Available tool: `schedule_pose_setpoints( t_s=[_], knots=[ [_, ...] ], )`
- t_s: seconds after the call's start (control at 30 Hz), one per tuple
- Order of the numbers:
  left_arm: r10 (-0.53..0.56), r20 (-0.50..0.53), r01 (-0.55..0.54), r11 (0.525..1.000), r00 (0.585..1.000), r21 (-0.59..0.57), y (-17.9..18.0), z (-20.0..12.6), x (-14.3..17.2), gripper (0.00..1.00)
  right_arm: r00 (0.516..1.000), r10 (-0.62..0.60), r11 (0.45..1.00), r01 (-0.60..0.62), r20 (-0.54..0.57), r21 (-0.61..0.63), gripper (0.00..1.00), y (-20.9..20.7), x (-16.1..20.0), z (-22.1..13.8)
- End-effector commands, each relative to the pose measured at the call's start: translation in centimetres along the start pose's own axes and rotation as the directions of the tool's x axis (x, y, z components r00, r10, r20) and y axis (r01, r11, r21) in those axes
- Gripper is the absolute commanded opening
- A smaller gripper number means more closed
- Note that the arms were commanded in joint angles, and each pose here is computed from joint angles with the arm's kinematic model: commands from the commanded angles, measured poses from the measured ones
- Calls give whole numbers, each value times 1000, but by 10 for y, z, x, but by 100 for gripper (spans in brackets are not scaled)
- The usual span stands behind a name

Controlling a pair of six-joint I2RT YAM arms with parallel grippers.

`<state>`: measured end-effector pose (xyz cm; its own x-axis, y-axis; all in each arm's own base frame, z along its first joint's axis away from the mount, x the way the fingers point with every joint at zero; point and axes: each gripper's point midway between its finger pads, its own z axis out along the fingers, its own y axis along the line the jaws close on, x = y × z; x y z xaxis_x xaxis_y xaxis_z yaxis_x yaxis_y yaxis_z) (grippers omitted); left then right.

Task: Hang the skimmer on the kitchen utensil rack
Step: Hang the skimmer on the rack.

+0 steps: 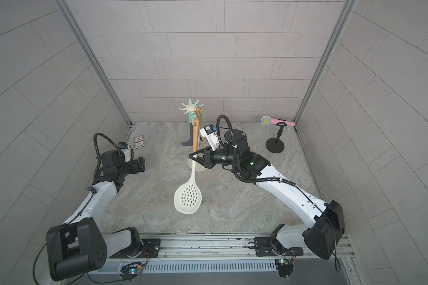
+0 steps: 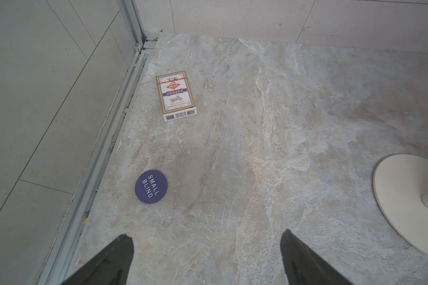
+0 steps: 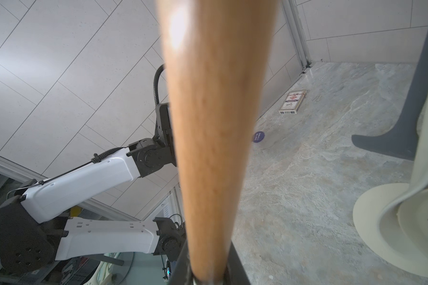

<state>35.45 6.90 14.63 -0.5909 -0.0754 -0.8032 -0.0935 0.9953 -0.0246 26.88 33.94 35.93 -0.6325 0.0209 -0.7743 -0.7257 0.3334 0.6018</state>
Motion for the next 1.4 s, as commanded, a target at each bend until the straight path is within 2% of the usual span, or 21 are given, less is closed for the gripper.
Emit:
schedule_pose_setpoints(
  t_s=[0.0,0.33,0.6,1.37],
  knots=[
    [-3,7,3,997,1000,76,-10,4,0,100,997,-41,998,44,60,-50,0,17,-29,5],
    [17,-9,-17,999,1000,39,-4,2,3,100,999,-5,997,8,44,-79,0,10,-44,46],
    [15,-10,-14,998,1000,54,-6,0,1,100,999,22,999,-21,30,-42,0,-7,-44,64],
    [0,-25,2,998,1000,67,-4,-1,3,100,997,53,999,-54,63,9,0,-27,-49,76]
  ],
)
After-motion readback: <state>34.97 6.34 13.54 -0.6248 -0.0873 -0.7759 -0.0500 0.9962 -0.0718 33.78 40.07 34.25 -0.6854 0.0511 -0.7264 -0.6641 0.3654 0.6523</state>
